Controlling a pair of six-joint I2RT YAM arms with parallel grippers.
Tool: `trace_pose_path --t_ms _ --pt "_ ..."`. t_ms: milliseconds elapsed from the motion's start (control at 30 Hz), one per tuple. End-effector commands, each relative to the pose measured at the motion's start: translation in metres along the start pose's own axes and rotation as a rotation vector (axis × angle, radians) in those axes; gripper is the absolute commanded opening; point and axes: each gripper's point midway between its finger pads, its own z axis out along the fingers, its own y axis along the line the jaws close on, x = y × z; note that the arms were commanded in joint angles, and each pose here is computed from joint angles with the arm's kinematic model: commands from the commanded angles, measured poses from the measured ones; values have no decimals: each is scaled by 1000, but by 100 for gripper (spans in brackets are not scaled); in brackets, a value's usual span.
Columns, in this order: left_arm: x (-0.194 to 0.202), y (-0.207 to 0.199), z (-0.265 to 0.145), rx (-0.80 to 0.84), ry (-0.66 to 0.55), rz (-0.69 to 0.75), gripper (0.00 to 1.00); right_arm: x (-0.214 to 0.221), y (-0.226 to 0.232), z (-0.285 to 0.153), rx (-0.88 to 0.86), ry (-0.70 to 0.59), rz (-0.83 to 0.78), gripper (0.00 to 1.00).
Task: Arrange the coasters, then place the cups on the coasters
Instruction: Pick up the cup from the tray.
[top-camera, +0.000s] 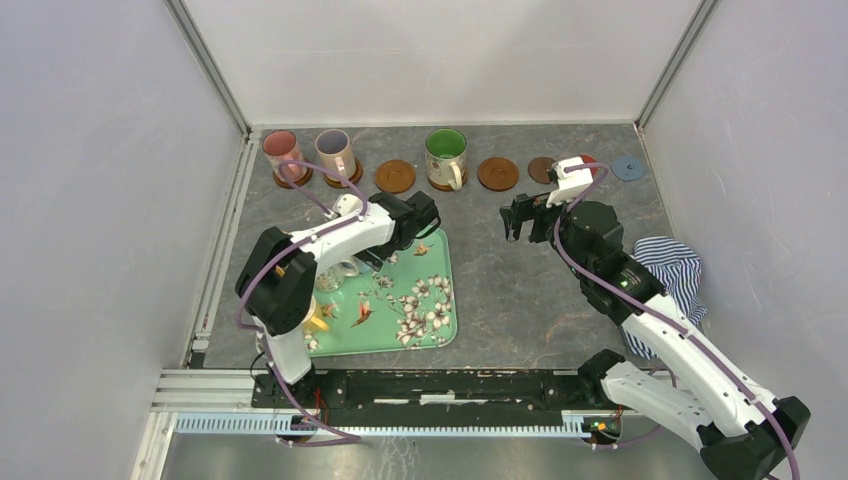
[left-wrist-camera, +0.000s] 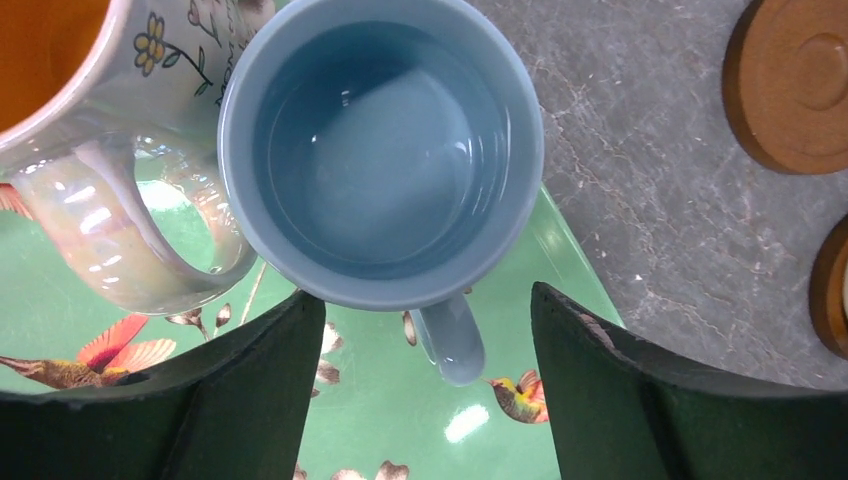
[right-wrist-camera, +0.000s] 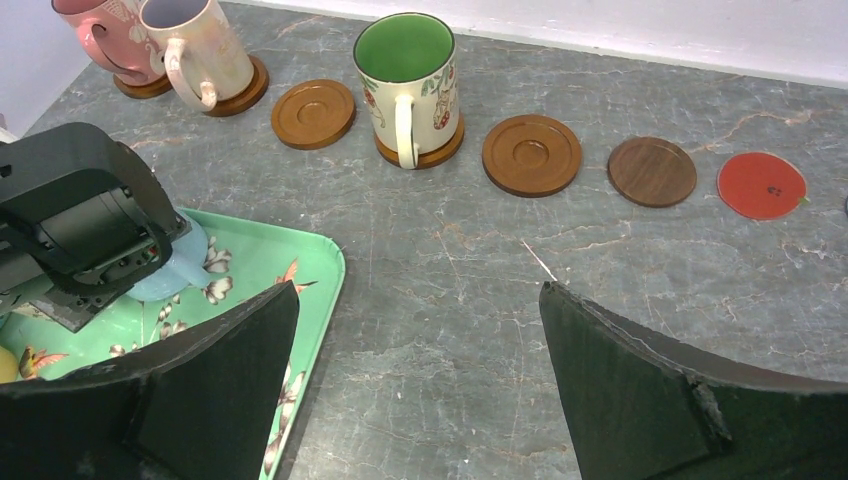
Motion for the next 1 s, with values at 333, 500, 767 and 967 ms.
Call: trace_pose_path --t_ms 333,500,767,967 --pt "14 0 20 -26 11 -49 49 2 -1 4 11 -14 -4 98" --pt "22 0 21 -7 48 -32 38 5 -1 5 10 -8 -4 98" --pt "31 -6 13 45 116 27 26 9 0 8 7 -4 0 98" --pt "41 -11 -5 120 156 148 18 11 -1 10 13 -4 0 98"
